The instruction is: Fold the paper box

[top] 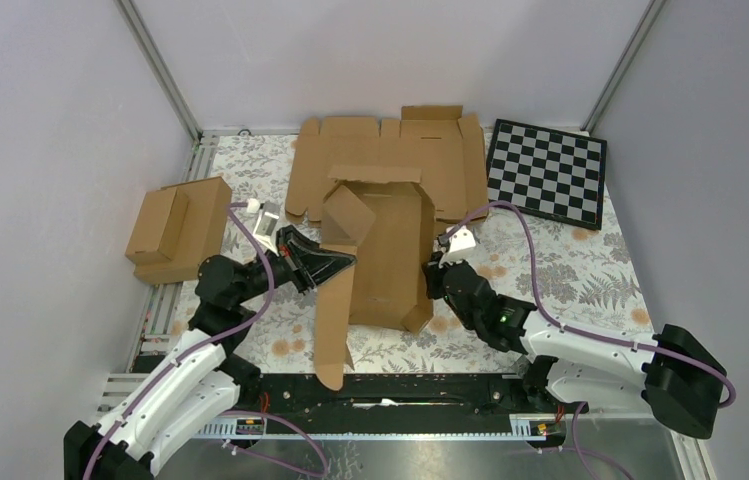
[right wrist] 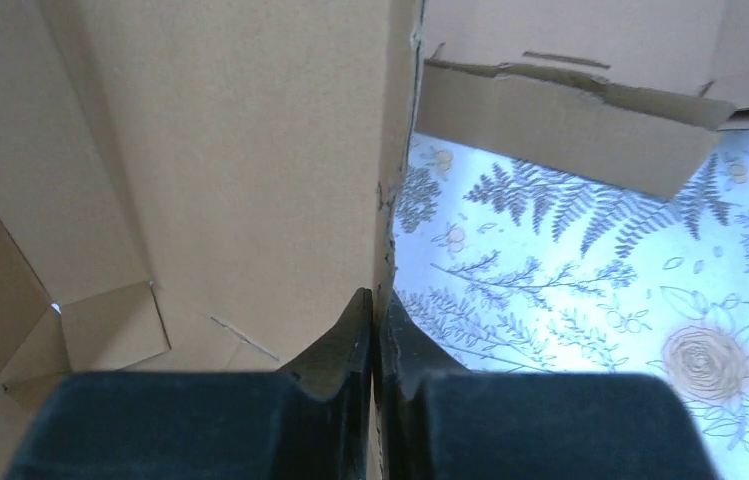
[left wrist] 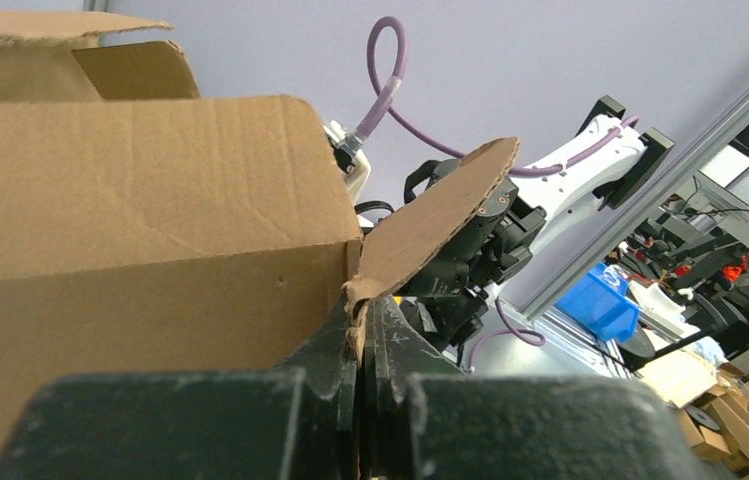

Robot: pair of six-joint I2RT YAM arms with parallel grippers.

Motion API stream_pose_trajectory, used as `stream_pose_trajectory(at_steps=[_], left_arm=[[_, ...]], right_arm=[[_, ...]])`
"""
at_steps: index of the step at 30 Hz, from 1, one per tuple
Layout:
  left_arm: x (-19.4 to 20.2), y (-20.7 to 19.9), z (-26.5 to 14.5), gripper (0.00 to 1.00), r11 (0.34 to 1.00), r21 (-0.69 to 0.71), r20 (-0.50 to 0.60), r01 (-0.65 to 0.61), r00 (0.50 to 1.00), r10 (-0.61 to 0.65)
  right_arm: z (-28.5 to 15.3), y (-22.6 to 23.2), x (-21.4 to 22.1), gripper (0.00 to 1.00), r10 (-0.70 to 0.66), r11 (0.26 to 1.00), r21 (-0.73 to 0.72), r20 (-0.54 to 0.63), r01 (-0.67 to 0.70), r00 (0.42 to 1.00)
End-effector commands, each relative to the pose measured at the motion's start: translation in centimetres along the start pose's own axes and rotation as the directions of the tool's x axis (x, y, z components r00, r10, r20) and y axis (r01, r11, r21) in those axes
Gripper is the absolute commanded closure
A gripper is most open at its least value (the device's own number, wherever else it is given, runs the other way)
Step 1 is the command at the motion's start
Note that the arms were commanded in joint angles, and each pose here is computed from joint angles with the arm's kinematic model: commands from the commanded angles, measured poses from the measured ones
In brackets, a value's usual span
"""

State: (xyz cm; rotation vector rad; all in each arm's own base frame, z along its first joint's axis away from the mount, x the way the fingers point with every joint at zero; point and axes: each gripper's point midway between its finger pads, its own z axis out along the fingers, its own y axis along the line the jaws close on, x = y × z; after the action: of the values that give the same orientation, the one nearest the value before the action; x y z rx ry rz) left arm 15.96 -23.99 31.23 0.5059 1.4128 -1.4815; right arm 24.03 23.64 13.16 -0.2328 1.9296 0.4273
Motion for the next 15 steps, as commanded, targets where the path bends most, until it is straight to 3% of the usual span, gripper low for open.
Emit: stream_pose_trajectory(at_steps=[1, 4, 8, 12, 15], left_arm=[[-1.1, 0.1, 0.8, 1.0, 0.997, -0.001, -0.003, -0.079, 0.997, 0.079], [-2.8, 0.6, 1.9, 1.0, 0.991, -0.029, 0.008, -0.132, 0.991, 0.133], [-4.6, 2.3, 3.5, 1.0, 0.977, -0.086, -0.008, -0.193, 0.981, 0.193], [-5.4, 5.1, 4.2, 1.0, 0.951, -0.19, -0.019, -0.242, 0.97, 0.243], [-3.9, 7.2, 4.1, 1.0, 0.941, -0.249, -0.043, -0.229, 0.973, 0.225]], right_arm=[[0.1, -2.2, -6.1, 0.99, -0.017, 0.985, 0.17, 0.208, -0.019, 0.978], [0.4, -4.2, -7.6, 1.0, -0.069, 0.977, 0.215, 0.281, 0.007, 0.957], [1.5, -7.7, -10.1, 1.0, 0.011, 0.972, 0.214, 0.368, -0.096, 0.93], [2.0, -9.5, -11.5, 1.0, -0.077, 0.965, 0.256, 0.472, -0.053, 0.878], [2.9, -10.1, -10.5, 1.0, -0.149, 0.954, 0.299, 0.466, 0.003, 0.872]])
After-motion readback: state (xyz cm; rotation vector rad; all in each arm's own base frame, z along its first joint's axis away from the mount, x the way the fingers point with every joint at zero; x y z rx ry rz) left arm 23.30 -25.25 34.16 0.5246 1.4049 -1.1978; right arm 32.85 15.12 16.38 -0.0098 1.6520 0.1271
